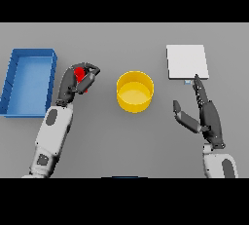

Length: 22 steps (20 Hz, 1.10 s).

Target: Pick up the red beaker and tilt it to pour out 1 green nut into yellow bowl. Pick up the yellow bowl and place it on the metallic measuring scale.

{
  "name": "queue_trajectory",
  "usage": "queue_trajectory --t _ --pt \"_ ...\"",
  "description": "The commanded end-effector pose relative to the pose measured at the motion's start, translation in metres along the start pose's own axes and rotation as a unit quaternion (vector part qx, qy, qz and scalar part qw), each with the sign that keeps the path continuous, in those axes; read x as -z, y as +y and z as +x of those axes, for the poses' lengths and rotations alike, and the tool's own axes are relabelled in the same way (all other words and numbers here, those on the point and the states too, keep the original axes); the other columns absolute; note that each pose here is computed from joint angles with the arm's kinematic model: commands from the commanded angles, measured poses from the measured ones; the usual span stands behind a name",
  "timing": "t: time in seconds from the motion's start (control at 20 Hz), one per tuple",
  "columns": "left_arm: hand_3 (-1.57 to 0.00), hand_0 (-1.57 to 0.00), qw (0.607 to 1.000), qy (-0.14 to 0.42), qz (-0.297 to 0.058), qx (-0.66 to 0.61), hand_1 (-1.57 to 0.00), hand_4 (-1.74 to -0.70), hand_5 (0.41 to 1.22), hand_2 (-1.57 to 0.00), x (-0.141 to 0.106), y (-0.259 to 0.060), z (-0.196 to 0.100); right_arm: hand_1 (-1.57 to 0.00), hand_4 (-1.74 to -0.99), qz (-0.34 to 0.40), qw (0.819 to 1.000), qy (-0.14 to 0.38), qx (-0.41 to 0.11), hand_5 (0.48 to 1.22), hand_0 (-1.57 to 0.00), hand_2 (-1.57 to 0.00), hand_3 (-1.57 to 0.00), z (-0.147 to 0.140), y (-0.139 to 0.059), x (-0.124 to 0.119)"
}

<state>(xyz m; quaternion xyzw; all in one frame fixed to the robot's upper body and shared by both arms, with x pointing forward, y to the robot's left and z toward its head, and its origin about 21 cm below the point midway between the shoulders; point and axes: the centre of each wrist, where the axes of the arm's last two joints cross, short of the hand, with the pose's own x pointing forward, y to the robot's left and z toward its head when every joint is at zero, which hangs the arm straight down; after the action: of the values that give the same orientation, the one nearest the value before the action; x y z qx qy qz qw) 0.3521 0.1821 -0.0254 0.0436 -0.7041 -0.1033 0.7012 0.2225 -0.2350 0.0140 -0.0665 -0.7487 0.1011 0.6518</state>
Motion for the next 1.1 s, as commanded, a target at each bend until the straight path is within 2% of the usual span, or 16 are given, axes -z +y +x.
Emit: queue_trajectory --t 0.0,0.05,0.25,0.5,0.6,0.7,0.85,1.05 --pt "-1.22 -1.21 1.000 0.006 -0.001 -0.005 -1.21 -1.45 1.109 -1.22 0.002 -0.003 0.001 0.00 -1.291 0.001 1.000 -0.005 0.002 0.684 0.00 0.00 0.00 -0.002 0.000 -0.002" --pt "-1.29 -1.28 1.000 0.006 0.000 -0.003 -1.29 -1.45 1.132 -1.29 0.004 -0.005 0.001 0.00 -1.293 0.000 1.000 -0.006 0.004 0.682 0.00 0.00 0.00 -0.001 0.001 0.000" --pt "-1.45 -1.45 1.000 -0.010 0.008 -0.016 -1.45 -1.62 1.117 -1.46 0.005 -0.004 0.004 0.00 -1.288 0.010 1.000 -0.009 0.000 0.679 0.00 0.00 0.00 -0.001 0.003 0.003" --pt "-1.53 -1.53 0.999 -0.050 0.018 -0.005 -1.53 -1.70 1.098 -1.53 0.007 0.004 0.027 0.00 -1.258 0.017 1.000 -0.014 -0.009 0.669 0.00 0.00 0.00 -0.003 0.008 0.002" --pt "-1.55 -1.55 0.997 -0.068 0.017 0.018 -1.55 -1.72 1.097 -1.55 0.008 0.005 0.048 0.00 -1.250 0.009 1.000 -0.018 -0.016 0.672 0.00 0.00 0.00 -0.001 0.003 0.003" --pt "-1.56 -1.55 0.995 -0.075 -0.003 0.070 -1.56 -1.72 1.107 -1.56 0.010 0.007 0.067 0.00 -1.249 0.010 1.000 -0.014 -0.022 0.679 0.00 0.00 0.00 -0.001 0.005 0.003" --pt "-1.56 -1.56 0.979 -0.074 -0.058 0.182 -1.56 -1.73 1.121 -1.56 0.013 0.002 0.082 0.00 -1.243 0.006 0.999 -0.014 -0.034 0.691 0.00 0.00 0.00 0.002 0.007 0.003" --pt "-1.56 -1.56 0.967 -0.077 -0.085 0.227 -1.56 -1.73 1.114 -1.56 0.016 -0.004 0.088 0.00 -1.243 0.009 0.999 -0.014 -0.032 0.705 0.00 0.00 0.00 0.002 0.012 -0.004"
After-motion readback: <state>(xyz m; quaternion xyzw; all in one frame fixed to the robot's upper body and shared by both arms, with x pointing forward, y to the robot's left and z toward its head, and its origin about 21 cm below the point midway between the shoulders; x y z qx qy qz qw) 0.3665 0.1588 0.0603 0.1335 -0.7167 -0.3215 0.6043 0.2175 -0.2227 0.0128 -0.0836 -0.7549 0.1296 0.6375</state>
